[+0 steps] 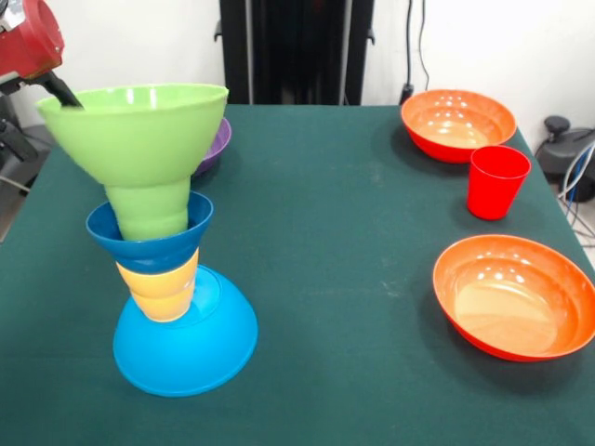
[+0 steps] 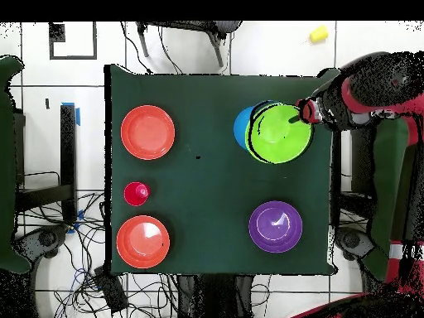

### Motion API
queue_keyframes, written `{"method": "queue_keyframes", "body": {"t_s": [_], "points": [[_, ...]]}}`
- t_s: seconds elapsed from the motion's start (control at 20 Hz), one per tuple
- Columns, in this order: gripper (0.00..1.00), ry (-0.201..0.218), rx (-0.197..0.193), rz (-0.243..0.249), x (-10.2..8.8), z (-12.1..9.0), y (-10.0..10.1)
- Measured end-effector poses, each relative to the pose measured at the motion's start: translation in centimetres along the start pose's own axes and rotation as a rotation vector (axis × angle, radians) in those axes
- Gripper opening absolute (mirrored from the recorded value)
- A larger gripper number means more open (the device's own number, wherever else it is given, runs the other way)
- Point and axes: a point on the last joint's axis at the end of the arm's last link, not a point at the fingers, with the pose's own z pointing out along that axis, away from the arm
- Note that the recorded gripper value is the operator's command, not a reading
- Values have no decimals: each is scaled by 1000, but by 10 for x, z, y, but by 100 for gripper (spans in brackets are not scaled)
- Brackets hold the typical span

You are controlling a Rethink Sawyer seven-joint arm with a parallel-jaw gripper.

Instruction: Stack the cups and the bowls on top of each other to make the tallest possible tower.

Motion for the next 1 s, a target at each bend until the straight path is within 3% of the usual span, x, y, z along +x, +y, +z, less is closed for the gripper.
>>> {"method": "queue_keyframes", "body": {"t_s": [0.75,1.0], "points": [[100,-1,1,0,0,0,0],[100,-23,11,0,-3,0,-1]]}}
